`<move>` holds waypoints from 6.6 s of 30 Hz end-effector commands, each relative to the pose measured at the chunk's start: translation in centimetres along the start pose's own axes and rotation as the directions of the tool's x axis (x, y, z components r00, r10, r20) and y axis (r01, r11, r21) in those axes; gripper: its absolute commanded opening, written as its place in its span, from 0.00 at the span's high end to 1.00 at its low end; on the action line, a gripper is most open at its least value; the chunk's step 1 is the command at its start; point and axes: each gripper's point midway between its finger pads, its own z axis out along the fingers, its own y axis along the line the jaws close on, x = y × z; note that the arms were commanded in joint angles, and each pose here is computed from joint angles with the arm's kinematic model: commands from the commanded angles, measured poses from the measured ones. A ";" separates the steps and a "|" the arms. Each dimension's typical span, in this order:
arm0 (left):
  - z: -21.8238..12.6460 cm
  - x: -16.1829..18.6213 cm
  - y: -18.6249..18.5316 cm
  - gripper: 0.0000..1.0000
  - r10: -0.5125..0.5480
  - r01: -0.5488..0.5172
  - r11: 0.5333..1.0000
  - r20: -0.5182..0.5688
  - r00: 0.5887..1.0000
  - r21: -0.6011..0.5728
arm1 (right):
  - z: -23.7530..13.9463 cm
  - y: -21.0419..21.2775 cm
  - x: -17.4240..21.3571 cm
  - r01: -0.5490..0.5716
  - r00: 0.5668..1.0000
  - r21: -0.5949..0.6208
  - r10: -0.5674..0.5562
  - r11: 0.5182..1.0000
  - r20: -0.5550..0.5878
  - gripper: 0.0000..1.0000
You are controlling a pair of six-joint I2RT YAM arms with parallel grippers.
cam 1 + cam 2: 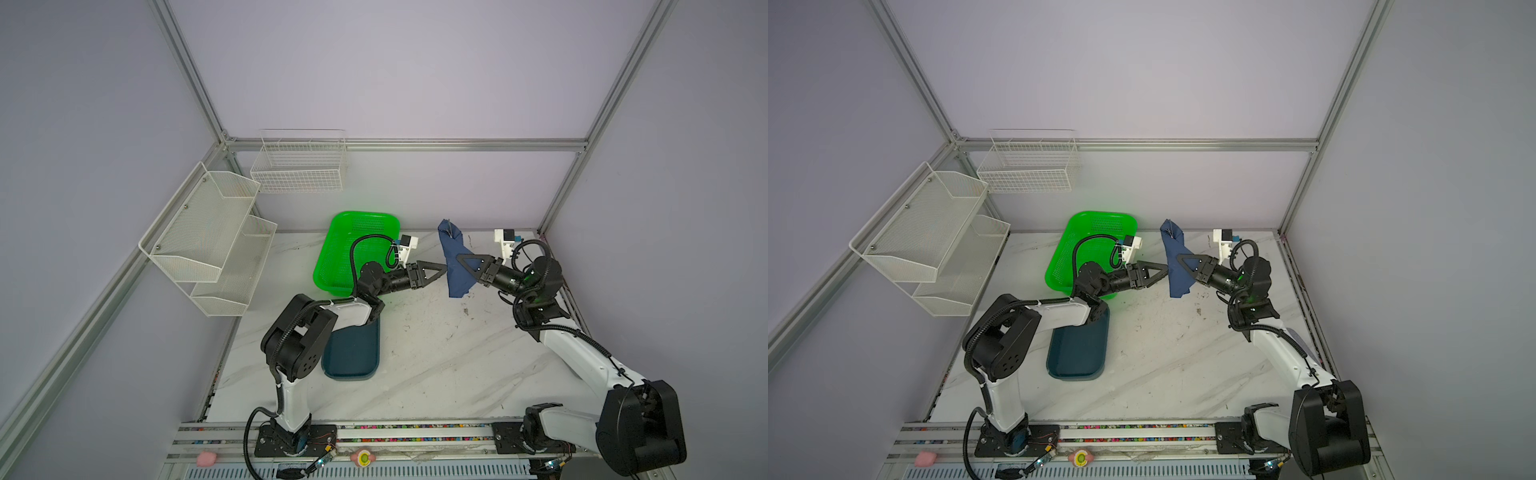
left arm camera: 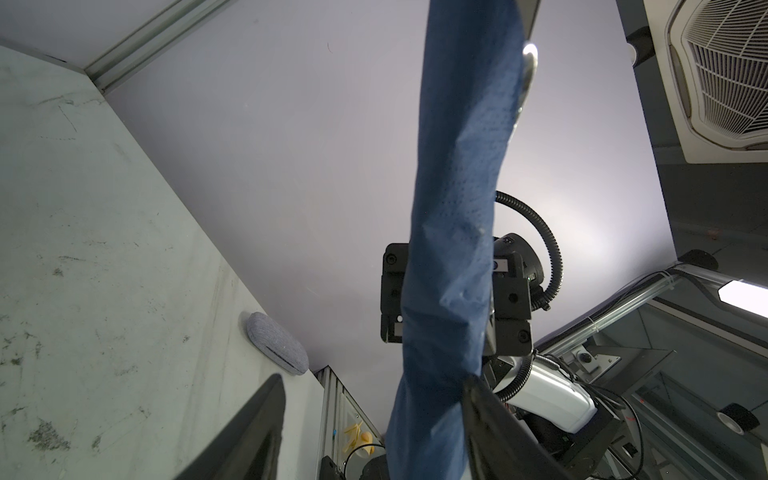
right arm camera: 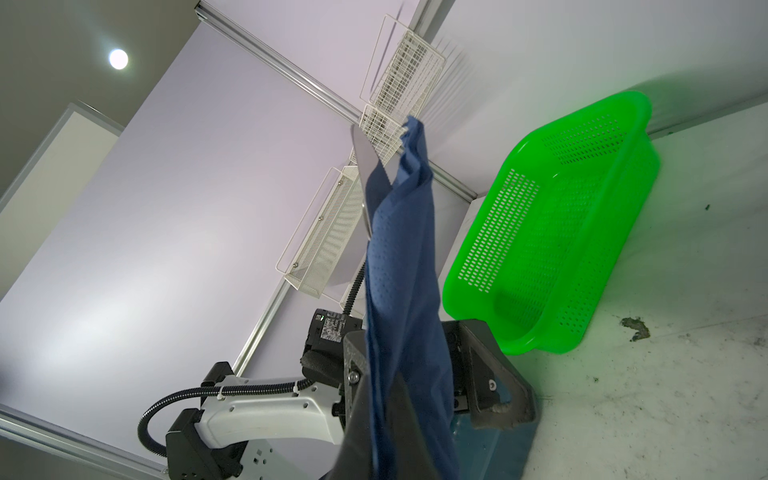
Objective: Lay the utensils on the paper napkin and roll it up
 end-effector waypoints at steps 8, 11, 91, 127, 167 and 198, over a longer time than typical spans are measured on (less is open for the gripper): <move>2.6 -2.3 -8.3 0.36 0.186 -0.182 0.959 -0.002 0.982 0.217 | 0.2 1.1 0.1 0.015 1.000 -0.068 -0.016 0.998 -0.008 0.95; 2.6 -2.3 -8.3 0.40 0.187 -0.181 0.959 -0.005 0.982 0.220 | 0.2 1.4 0.1 0.016 1.000 -0.083 -0.017 0.996 -0.007 0.95; 1.6 -3.2 -9.5 0.95 0.217 -0.222 0.949 0.049 0.975 0.225 | -4.1 1.8 -3.6 0.090 0.970 0.333 -0.158 0.938 0.183 0.50; 1.1 -4.6 -7.9 0.95 0.218 -0.223 0.971 0.066 0.974 0.090 | -0.5 2.7 -0.3 0.107 0.994 0.340 -0.098 0.934 -0.043 0.66; 1.3 -4.2 -10.9 0.94 0.198 -0.204 0.958 0.045 0.979 0.201 | 1.6 2.7 1.8 0.071 0.989 0.171 -0.048 0.983 -0.137 0.53; 2.3 -3.9 -12.5 0.94 0.190 -0.181 0.944 -0.006 0.982 0.275 | 2.2 3.2 3.5 0.157 0.956 0.063 -0.135 0.986 -0.260 0.65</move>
